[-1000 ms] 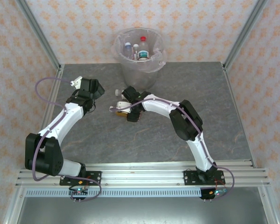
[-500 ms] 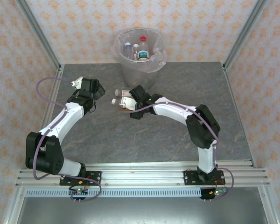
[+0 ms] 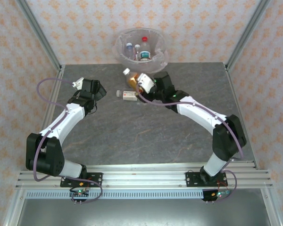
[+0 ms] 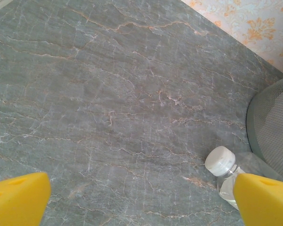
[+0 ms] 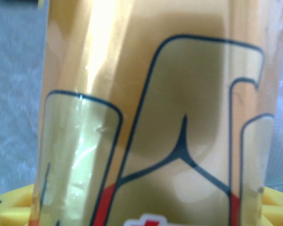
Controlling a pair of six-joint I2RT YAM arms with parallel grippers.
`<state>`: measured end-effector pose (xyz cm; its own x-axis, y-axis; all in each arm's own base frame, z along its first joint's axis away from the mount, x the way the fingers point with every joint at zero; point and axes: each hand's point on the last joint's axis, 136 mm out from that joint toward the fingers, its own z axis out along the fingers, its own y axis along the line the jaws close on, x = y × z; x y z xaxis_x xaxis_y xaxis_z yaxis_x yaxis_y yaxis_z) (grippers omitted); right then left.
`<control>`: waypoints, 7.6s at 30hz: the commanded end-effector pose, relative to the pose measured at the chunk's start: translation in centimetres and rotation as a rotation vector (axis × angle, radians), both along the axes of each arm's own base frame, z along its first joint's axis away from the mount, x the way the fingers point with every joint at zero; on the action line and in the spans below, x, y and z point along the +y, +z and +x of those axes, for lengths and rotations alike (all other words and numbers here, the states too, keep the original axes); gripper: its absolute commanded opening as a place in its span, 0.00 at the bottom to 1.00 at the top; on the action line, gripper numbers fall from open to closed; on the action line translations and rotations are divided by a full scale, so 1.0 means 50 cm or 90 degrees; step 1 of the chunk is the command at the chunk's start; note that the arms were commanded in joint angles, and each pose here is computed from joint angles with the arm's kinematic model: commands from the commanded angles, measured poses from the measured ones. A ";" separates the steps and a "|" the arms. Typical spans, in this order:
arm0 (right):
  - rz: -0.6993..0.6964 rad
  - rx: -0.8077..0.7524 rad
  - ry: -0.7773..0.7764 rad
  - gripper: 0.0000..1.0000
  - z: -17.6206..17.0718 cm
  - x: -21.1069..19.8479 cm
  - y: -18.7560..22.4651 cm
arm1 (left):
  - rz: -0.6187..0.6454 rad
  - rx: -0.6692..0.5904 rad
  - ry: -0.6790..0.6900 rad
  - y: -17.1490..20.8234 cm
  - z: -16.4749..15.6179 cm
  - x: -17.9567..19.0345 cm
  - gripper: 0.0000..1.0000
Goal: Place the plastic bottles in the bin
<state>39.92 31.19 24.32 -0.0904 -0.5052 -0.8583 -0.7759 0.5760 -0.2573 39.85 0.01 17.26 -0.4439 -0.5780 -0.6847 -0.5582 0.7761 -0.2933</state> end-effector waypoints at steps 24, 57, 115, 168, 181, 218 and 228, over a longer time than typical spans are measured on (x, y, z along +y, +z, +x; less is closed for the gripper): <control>0.212 -0.152 -0.378 0.43 0.363 -0.079 0.286 | -0.035 0.008 -0.129 -0.003 0.026 -0.060 1.00; 0.170 -0.109 -0.429 0.99 0.111 -0.211 0.256 | -0.396 -0.132 -0.415 -0.157 0.309 -0.298 1.00; 0.188 0.032 -0.543 0.99 -0.009 -0.390 0.011 | 0.090 0.160 -0.455 -0.107 0.056 -0.551 1.00; 0.328 0.195 -0.665 0.99 -0.026 -0.521 -0.132 | 0.099 0.146 -0.352 -0.026 -0.046 -0.555 0.55; 0.372 0.155 -0.682 0.99 -0.041 -0.538 -0.103 | 0.300 -0.101 -0.312 0.335 0.114 -0.485 0.57; 0.344 0.094 -0.738 0.99 -0.118 -0.595 -0.091 | 0.218 -0.259 -0.267 0.522 0.322 -0.322 1.00; 0.202 0.019 -0.798 0.99 -0.118 -0.655 -0.153 | 0.237 -0.267 -0.106 0.464 0.116 -0.129 1.00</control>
